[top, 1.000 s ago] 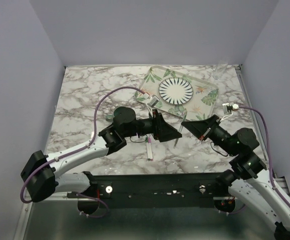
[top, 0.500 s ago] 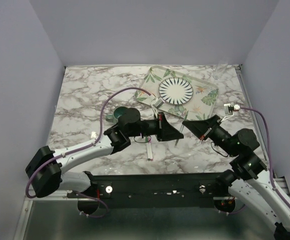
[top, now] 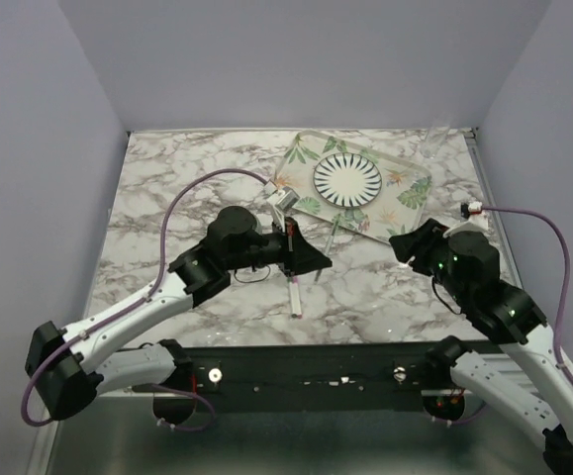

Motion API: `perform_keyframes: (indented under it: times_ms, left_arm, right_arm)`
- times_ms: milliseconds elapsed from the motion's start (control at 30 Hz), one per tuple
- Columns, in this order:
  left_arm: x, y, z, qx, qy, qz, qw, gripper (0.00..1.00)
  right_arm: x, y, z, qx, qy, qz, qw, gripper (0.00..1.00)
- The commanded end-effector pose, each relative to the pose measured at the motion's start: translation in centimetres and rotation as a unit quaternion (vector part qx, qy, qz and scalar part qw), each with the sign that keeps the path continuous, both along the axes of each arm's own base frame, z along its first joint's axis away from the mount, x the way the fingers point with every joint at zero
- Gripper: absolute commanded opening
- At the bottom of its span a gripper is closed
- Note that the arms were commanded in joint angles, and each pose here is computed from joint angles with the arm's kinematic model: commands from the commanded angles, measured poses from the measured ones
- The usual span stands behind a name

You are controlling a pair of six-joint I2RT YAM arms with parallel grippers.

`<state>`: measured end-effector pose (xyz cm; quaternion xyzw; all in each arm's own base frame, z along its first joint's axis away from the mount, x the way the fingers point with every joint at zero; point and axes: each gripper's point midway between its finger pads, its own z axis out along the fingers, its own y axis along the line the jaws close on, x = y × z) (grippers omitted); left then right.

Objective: Insert the pens into the pen caps

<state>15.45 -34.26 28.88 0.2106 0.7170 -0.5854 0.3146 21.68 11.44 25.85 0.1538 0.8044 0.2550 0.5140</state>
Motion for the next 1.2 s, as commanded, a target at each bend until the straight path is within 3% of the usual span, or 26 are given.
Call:
perform_keyframes:
  times_ms: [0,100,133,167,233,267,333,367,400,467,767,900,1067,1167]
  left_arm:
    - [1.0,4.2,-0.6,0.096,-0.085,0.061,0.990,0.00]
    - [2.3,7.0,-1.2,0.146,-0.138,0.117,0.973,0.00]
    - [2.7,8.1,-1.3,0.158,-0.151,0.139,0.966,0.00]
    - [3.2,8.9,-1.6,0.172,-0.169,0.153,0.958,0.00]
    - [3.6,10.3,-1.8,0.184,-0.182,0.183,0.948,0.00]
    - [3.6,10.6,-1.8,0.184,-0.190,0.185,0.947,0.00]
    - [3.2,10.8,-1.7,0.170,-0.197,0.185,0.948,0.00]
    - [3.1,10.8,-1.6,0.165,-0.196,0.185,0.949,0.00]
    - [3.0,10.8,-1.5,0.161,-0.196,0.185,0.949,0.00]
    - [2.7,10.9,-1.1,0.152,-0.202,0.184,0.950,0.00]
    - [3.5,13.3,0.1,0.134,-0.248,0.246,0.927,0.00]
    - [3.5,13.4,0.5,0.124,-0.261,0.250,0.924,0.00]
    - [3.6,14.3,0.9,0.114,-0.276,0.269,0.916,0.00]
    - [4.2,15.3,1.2,0.114,-0.284,0.298,0.904,0.00]
  right_arm:
    - [0.5,-7.1,-4.7,-0.137,0.102,-0.172,0.970,0.60]
    - [1.5,-5.4,-6.9,-0.098,0.146,-0.155,0.972,0.60]
    - [3.0,-3.9,-6.8,-0.090,0.129,-0.121,0.980,0.59]
    - [3.6,-4.2,-7.3,-0.165,0.114,-0.077,0.977,0.59]
    - [4.8,-5.0,-8.1,-0.250,0.102,-0.039,0.962,0.58]
    - [5.9,-5.5,-8.4,-0.344,0.082,0.014,0.935,0.58]
    - [6.4,-5.1,-8.9,-0.412,0.059,0.087,0.905,0.60]
    - [6.1,-4.0,-9.4,-0.451,0.033,0.172,0.875,0.61]
    - [5.9,-3.5,-9.8,-0.463,0.022,0.210,0.861,0.61]
    - [5.2,-2.7,-10.7,-0.477,0.019,0.269,0.837,0.61]
    - [4.1,-1.9,-13.3,-0.485,0.052,0.404,0.774,0.63]
    - [5.4,-3.8,-13.5,-0.497,0.074,0.379,0.777,0.62]
    - [5.2,-5.6,-14.5,-0.522,0.103,0.390,0.752,0.60]
    - [5.2,-5.8,-14.2,-0.512,0.100,0.403,0.752,0.52]
